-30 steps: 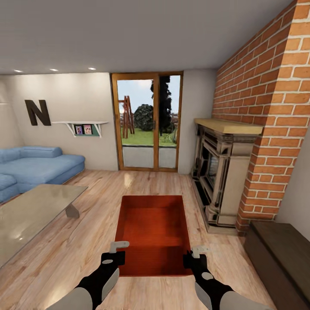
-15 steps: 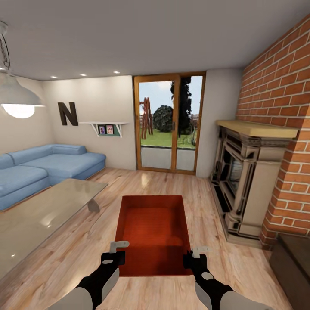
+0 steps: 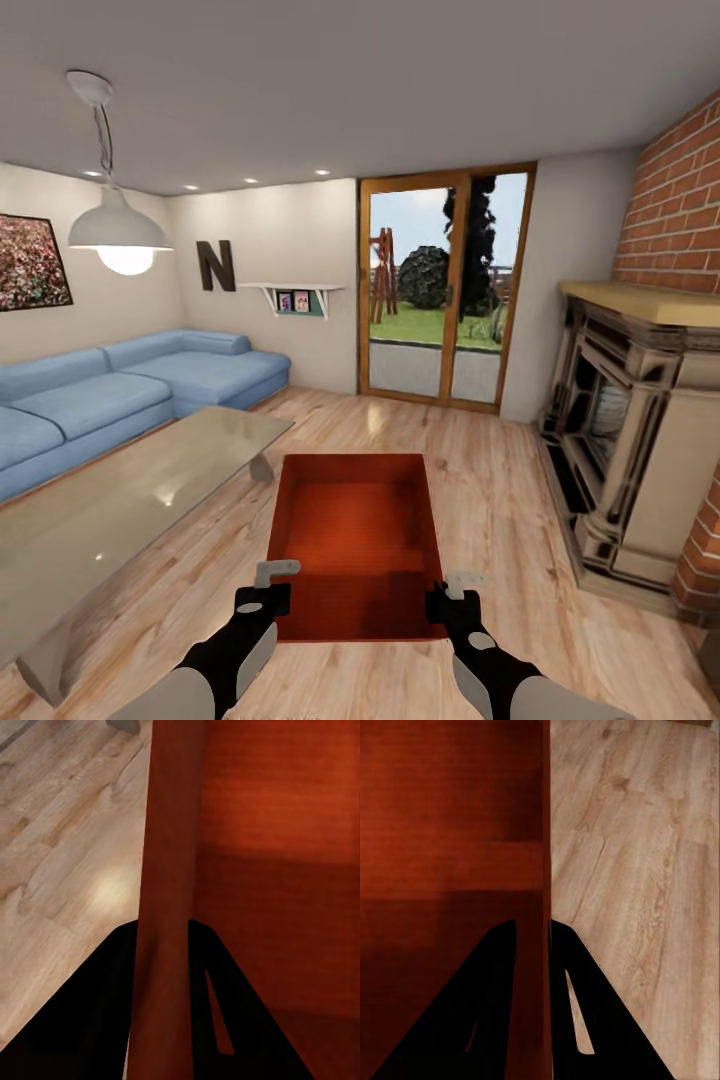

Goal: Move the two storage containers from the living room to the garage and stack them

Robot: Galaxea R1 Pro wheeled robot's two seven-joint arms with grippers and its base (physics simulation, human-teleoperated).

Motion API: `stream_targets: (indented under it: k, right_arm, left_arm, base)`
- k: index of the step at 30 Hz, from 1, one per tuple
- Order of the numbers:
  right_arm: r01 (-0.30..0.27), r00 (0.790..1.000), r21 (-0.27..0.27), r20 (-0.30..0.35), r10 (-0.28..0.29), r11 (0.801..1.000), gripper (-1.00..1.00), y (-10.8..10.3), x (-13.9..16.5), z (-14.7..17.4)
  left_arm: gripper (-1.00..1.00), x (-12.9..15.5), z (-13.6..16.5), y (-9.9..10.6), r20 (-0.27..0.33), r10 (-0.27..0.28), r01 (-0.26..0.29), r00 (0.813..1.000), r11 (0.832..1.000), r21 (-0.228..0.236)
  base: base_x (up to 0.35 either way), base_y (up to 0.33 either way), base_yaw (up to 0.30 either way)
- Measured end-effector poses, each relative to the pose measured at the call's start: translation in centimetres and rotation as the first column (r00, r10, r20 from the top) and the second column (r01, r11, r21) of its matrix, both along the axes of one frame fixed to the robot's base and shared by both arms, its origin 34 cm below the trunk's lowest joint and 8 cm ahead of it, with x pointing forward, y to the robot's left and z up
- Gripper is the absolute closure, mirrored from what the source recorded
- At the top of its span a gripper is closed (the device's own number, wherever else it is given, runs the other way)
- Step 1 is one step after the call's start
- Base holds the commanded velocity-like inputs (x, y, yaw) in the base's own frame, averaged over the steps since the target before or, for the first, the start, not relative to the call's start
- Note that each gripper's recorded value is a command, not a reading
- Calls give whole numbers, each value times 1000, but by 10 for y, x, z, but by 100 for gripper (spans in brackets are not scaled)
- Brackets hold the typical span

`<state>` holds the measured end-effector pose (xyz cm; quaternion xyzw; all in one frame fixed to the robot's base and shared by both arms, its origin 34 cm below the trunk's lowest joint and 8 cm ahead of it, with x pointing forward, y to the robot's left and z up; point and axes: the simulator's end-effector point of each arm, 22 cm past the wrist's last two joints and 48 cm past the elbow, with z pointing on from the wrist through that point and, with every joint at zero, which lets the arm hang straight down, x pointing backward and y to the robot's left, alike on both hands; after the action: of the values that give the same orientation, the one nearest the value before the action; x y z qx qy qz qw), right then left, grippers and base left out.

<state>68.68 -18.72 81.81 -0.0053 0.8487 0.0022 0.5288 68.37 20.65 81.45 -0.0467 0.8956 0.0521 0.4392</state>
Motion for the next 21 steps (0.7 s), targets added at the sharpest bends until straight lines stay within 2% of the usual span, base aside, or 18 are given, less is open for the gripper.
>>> stream_targets:
  k: [21]
  right_arm:
    - [0,1000,0,1,0,1000,100,0,0,0]
  left_arm:
    - [100,0,0,0,1,0,0,1000,1000,0]
  base:
    - [0,0,300]
